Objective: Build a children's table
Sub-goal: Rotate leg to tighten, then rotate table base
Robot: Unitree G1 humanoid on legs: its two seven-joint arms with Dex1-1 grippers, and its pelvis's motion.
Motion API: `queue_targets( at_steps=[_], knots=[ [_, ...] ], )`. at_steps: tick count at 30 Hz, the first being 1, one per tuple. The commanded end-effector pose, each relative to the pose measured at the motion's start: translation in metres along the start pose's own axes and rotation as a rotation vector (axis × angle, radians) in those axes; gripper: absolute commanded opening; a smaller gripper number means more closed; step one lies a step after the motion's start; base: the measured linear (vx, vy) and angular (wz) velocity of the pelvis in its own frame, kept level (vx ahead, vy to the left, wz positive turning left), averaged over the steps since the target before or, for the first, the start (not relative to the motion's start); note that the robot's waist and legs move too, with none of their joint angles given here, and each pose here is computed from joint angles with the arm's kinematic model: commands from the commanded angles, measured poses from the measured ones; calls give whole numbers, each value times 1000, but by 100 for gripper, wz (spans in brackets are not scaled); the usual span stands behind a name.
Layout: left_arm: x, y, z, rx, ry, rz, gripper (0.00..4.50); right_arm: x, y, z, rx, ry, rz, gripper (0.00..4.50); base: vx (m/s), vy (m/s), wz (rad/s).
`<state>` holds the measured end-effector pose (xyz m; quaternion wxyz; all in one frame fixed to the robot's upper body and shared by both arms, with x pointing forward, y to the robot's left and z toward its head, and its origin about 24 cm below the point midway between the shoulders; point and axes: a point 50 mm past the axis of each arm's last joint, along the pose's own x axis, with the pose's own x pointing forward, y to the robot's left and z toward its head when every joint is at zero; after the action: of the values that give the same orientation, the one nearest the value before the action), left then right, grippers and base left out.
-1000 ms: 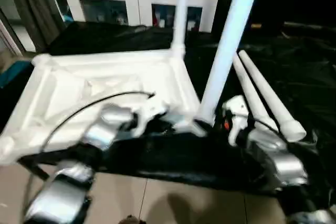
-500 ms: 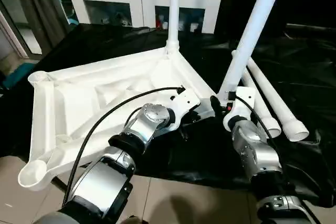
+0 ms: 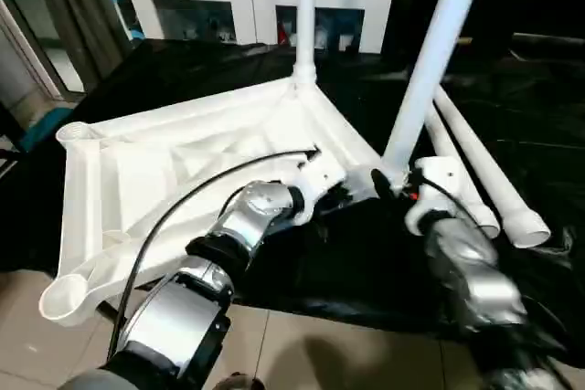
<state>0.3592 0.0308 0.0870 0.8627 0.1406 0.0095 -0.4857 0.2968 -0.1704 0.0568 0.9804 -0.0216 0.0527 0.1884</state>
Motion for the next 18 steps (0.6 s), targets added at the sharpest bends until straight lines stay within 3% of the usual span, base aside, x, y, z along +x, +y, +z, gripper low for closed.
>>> queue_targets(
  at_steps=[1, 3, 5, 7, 8, 9, 10, 12, 13, 15, 18],
  knots=[
    [-8, 15, 15, 25, -49, 22, 93, -6, 12, 10, -14, -26, 145, 389, 0, 0, 0],
    [-14, 20, 15, 33, -42, 34, 99, -10, 13, 11, -24, -26, 186, 389, 0, 0, 0],
    [-31, 35, 12, 46, -25, 86, 109, -19, 12, 13, -37, -24, 249, 389, 0, 0, 0],
    [-40, 43, 10, 52, -3, 115, 142, -21, 11, 13, -36, -21, 263, 389, 0, 0, 0],
    [-62, 60, 4, 84, 61, 174, 142, -25, 10, 12, -45, -3, 289, 389, 0, 0, 0],
    [-62, 60, 4, 84, 61, 174, 142, -25, 10, 12, -45, -3, 289, 389, 0, 0, 0],
    [-85, 78, 1, 106, 121, 262, 142, -26, 9, 9, -42, 18, 287, 389, 0, 0, 0],
    [-112, 99, -1, 125, 201, 392, 142, -25, 8, 6, -41, 37, 280, 389, 0, 0, 0],
    [-113, 100, -1, 126, 205, 396, 142, -25, 8, 6, -41, 38, 279, 389, 0, 0, 0],
    [-151, 121, -5, 174, 339, 510, 142, -22, 10, -1, -42, 82, 267, 389, 0, 0, 0],
    [-184, 133, -7, 171, 447, 589, 142, -22, 14, -8, -38, 118, 282, 389, 0, 0, 0]
  ],
)
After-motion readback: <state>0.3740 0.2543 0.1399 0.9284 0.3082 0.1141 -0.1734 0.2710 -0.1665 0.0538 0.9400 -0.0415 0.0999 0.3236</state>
